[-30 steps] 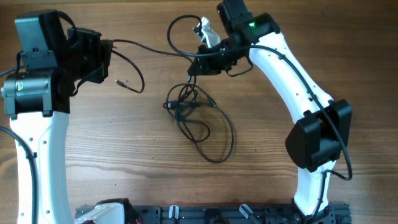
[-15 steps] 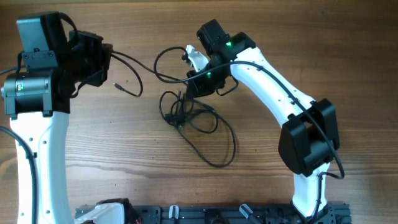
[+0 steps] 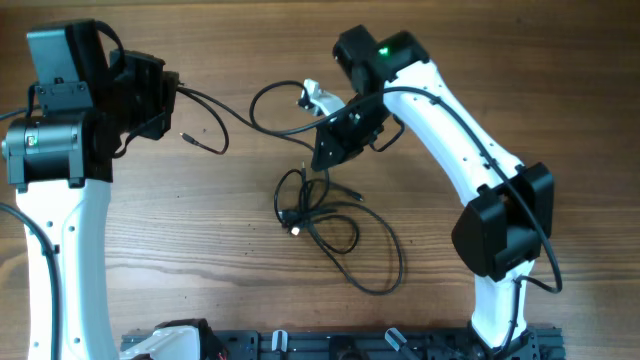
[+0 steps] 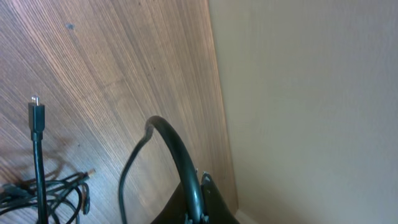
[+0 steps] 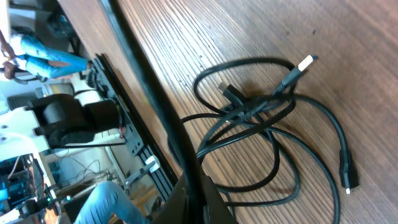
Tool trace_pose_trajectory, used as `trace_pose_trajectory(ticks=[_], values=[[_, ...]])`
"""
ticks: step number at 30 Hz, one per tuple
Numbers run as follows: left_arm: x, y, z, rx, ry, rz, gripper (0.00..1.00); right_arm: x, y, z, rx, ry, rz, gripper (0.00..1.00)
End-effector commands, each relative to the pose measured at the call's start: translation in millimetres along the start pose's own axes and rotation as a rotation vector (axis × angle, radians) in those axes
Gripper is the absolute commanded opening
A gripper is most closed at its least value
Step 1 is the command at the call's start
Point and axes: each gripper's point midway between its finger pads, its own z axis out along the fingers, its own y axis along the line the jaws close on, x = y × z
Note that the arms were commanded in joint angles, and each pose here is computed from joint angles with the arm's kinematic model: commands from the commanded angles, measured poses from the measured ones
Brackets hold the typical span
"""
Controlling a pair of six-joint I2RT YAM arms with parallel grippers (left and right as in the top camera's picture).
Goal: Untangle cables
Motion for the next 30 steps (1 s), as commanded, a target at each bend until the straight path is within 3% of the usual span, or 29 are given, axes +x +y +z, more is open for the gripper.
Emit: trace_pose_trajectory(ticks=[1, 5, 9, 14, 18, 25, 30], values=[[-7, -1, -2, 0.002, -0.035, 0.023, 0.04, -15, 5, -16, -0.031, -0.074, -0.053, 0.04], [-7, -1, -2, 0.002, -0.035, 0.023, 0.04, -41, 10, -48, -0.04, -0.2, -0.068, 0.04], [-9, 0, -2, -0.002, -0.047, 0.044, 0.04, -86, 27, -122, 0.023, -0.452, -0.144, 0.04], [-10, 1, -2, -0.007, -0.049, 0.047, 0.04, -137, 51, -240, 0.259, -0.861, -0.26, 0.04], [-11, 1, -2, -0.01, -0.059, 0.048, 0.04, -151, 55, -280, 0.391, -1.004, -0.298, 0.04], [-14, 2, -2, -0.016, -0.077, 0.047, 0.04, -138, 12, -246, 0.447, -0.863, -0.157, 0.04], [-14, 2, -2, -0.017, -0.077, 0.074, 0.04, -95, -30, -180, 0.418, -0.58, 0.052, 0.04]])
